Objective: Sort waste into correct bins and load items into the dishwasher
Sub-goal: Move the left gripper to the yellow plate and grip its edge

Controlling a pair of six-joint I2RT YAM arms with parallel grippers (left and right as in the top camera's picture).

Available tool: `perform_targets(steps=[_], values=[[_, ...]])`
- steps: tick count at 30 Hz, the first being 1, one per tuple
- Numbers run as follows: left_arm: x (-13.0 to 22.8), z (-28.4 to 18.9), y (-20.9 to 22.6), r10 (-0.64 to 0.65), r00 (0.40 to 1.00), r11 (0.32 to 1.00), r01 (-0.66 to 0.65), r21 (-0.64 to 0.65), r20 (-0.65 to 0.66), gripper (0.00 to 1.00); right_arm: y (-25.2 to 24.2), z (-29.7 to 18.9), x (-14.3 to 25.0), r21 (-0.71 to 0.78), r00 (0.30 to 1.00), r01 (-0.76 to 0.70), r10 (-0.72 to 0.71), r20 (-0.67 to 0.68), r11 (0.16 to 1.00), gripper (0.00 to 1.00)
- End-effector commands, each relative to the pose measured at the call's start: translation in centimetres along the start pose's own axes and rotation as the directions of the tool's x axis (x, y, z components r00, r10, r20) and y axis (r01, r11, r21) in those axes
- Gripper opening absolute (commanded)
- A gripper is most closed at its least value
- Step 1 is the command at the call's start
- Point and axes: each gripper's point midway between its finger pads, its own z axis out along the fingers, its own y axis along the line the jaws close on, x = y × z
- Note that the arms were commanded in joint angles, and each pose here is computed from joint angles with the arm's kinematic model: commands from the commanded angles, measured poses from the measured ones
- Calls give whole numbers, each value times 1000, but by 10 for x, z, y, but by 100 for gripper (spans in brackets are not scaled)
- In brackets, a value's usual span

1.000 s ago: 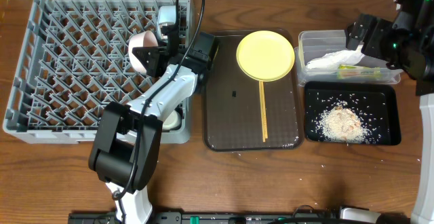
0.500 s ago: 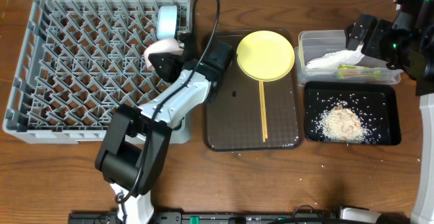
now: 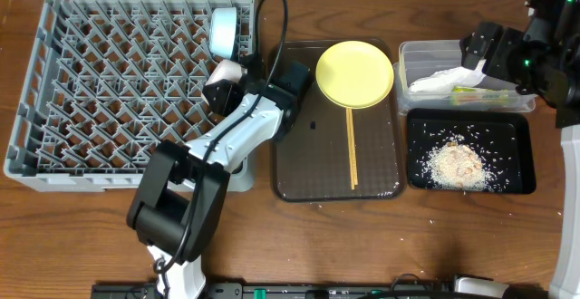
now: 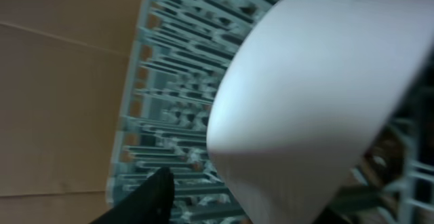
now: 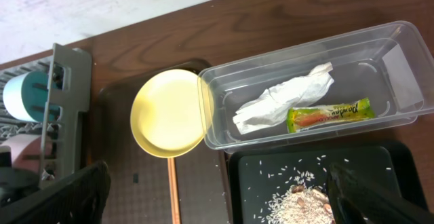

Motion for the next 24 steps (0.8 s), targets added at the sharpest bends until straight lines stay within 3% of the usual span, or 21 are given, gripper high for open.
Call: perform_targets(steps=[1,7,12,15,18,24], values=[[-4,-18,-1,-83,996,982,85,170,-14,54,-1,-3,-3,-4,1000,-17,17,9,1000,99],[-15,-61,-2,-193,980,861,189,472,-40,69,-1,-3,-3,-4,1000,-17,17,9,1000,99],[-30,-104,-6,-269,962,686,231,690,-55,70,-1,-3,-3,-4,1000,-17,17,9,1000,99],[-46,-129,-22,-347,930,520,301,799,-124,70,-1,-3,-3,-4,1000,-17,17,9,1000,99],[-60,-142,-40,-400,895,405,367,837,-199,70,-1,-3,-3,-4,1000,-17,17,9,1000,99],[-73,-137,-101,-434,852,338,455,824,-293,75,-1,-3,-3,-4,1000,-17,17,9,1000,99]])
